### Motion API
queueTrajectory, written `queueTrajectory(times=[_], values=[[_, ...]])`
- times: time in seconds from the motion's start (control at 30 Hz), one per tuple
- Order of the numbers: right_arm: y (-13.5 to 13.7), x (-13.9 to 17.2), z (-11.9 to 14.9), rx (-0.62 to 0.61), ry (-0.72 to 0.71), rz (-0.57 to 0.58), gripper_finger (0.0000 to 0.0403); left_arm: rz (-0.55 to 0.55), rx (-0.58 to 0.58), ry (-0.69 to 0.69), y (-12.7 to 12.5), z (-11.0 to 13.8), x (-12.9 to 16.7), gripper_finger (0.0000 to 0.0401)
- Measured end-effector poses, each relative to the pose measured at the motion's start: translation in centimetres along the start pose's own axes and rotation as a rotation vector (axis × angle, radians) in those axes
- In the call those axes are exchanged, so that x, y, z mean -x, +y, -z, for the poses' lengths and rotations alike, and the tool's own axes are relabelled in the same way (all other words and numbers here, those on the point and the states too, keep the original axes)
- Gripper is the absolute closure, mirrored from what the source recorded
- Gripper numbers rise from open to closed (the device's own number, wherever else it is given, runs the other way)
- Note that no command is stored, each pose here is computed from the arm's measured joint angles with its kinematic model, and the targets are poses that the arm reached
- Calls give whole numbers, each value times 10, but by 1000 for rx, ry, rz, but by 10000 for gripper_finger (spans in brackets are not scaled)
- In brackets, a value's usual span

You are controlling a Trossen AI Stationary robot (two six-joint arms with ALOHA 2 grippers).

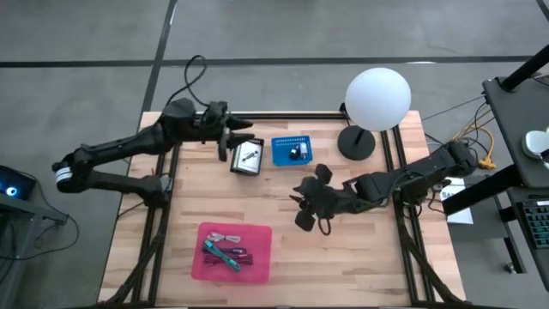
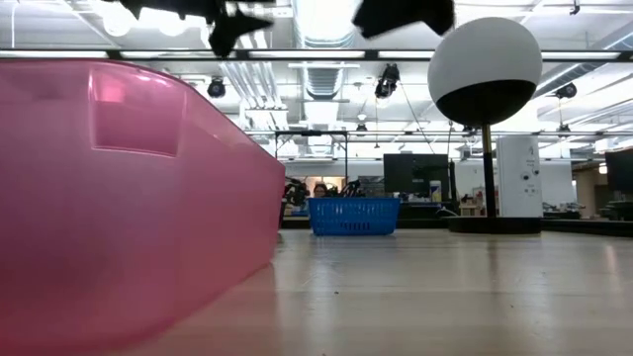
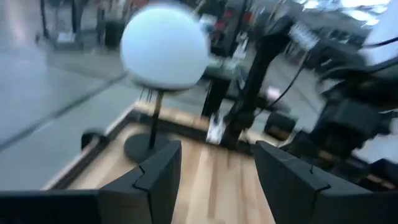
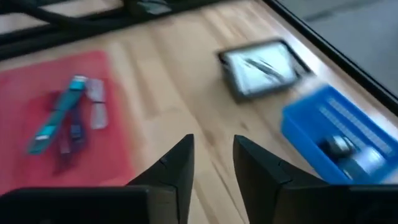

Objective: Pick and place items into bin
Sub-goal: Return to Home Position

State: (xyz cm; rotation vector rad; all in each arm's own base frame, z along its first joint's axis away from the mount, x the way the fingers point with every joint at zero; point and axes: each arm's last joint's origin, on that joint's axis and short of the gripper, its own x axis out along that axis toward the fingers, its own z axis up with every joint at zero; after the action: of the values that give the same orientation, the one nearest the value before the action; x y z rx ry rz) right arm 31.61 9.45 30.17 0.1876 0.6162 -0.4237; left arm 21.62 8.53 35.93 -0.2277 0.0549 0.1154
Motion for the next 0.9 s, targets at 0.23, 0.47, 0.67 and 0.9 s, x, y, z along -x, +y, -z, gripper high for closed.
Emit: queueTrajectory(times=[0.23,0.47,0.67,0.9], values=[[-16,4,-31,162,-136,-155,345,34,-29,-74,-15,-10,19,241],[-55,-1,-70,139,-369,-517,382,63,-38,-94,-23,-12,26,310],[-88,1,-67,109,-418,-572,392,109,-88,-97,-30,-14,39,391],[-107,32,-17,97,-645,-635,392,109,-112,-157,-33,-3,61,399]])
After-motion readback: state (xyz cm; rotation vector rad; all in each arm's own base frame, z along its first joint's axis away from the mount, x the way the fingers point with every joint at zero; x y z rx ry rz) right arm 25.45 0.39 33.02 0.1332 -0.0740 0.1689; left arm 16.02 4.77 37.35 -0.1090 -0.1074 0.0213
